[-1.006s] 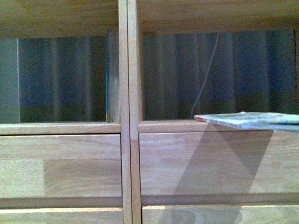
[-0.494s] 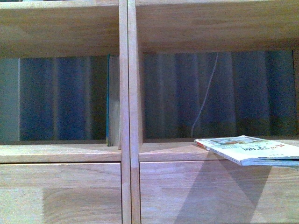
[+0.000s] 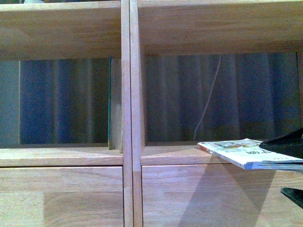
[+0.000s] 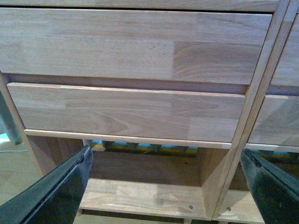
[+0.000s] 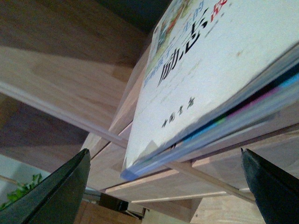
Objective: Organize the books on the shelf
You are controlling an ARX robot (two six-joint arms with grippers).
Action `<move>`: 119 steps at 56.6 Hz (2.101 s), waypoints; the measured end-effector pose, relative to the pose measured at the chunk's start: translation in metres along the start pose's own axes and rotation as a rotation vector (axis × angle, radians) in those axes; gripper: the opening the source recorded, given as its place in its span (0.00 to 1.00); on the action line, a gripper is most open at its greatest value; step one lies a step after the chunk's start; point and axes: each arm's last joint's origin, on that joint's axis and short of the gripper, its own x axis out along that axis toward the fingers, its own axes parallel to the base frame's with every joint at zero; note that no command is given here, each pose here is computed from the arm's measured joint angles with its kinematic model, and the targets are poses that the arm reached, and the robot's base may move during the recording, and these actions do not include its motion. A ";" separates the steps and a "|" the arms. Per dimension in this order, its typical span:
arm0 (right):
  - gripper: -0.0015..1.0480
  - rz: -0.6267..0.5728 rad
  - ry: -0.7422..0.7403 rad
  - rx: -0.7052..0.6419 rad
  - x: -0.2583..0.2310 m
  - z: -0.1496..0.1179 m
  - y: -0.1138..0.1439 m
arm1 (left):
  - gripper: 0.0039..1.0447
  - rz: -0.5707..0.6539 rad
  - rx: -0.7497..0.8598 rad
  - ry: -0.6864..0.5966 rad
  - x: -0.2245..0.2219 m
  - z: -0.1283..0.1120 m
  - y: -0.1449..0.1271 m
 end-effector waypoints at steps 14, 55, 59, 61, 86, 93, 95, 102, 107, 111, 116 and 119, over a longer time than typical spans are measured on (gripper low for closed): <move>0.93 -0.019 -0.078 0.107 0.034 0.020 0.009 | 0.93 0.000 0.000 0.000 0.000 0.000 0.000; 0.16 -0.066 -0.121 0.163 0.047 0.038 0.004 | 0.93 -0.187 -0.001 0.126 0.005 0.003 0.005; 0.16 -0.050 -0.115 0.169 0.041 0.040 0.004 | 0.93 -0.224 -0.021 0.111 0.009 0.015 0.011; 0.16 -0.045 -0.117 0.171 0.038 0.041 0.005 | 0.93 -0.236 -0.026 0.075 0.012 0.028 0.016; 0.16 0.158 -0.075 0.157 0.010 0.046 0.051 | 0.93 -0.444 -0.387 0.054 0.108 0.132 0.028; 0.16 0.211 -0.040 0.152 0.002 0.032 0.063 | 0.93 -0.511 -0.496 0.100 0.136 0.145 0.015; 0.16 0.221 -0.029 0.156 0.001 0.028 0.064 | 0.93 -0.545 -0.535 0.119 0.145 0.148 0.007; 0.16 0.258 0.014 0.180 -0.001 0.013 0.070 | 0.93 -0.652 -0.626 0.171 0.164 0.158 -0.024; 0.16 0.292 0.032 0.192 -0.003 0.005 0.076 | 0.93 -0.710 -0.674 0.194 0.173 0.162 -0.046; 0.16 0.323 0.043 0.195 -0.007 0.001 0.083 | 0.93 -0.754 -0.719 0.219 0.179 0.161 -0.060; 0.16 0.371 0.054 0.196 -0.013 -0.003 0.093 | 0.93 -0.805 -0.775 0.244 0.184 0.158 -0.077; 0.16 0.401 0.059 0.195 -0.017 -0.004 0.099 | 0.93 -0.825 -0.802 0.256 0.186 0.156 -0.083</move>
